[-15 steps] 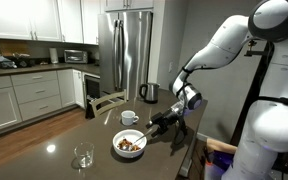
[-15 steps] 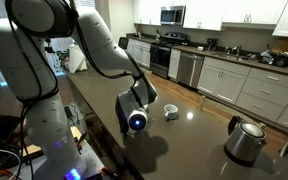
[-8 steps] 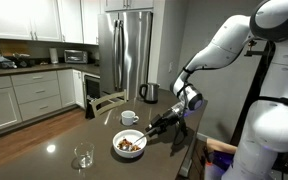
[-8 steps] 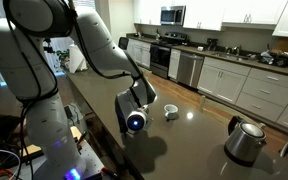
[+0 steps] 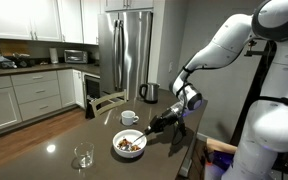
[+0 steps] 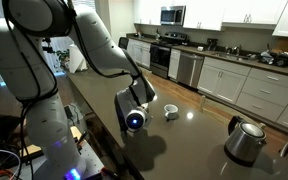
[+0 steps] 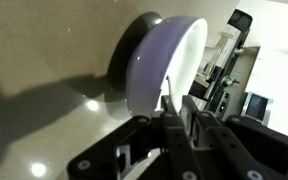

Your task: Use the spoon to stir the contents in the white bowl

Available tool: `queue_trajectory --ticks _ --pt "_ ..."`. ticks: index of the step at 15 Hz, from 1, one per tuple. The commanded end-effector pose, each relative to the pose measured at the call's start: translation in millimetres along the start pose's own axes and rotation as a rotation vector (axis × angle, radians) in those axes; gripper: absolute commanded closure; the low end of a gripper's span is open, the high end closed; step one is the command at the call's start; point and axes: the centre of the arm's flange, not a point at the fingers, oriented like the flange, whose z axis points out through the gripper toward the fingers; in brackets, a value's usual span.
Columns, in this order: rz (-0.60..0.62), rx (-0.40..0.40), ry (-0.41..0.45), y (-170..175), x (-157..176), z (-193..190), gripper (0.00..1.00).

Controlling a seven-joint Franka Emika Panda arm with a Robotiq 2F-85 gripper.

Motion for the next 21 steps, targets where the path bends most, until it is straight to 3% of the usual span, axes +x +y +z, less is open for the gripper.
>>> queue_trajectory --ticks 1,4,12,21 --pt "-0.026 0.002 0.034 -7 -6 -1 0.98" --pt "-0.028 -0.018 0.031 -11 -5 -2 0.94" --pt "-0.102 -0.193 0.041 -51 -3 -12 0.95" --pt "-0.117 -0.413 -0.01 -107 -8 -1 0.95"
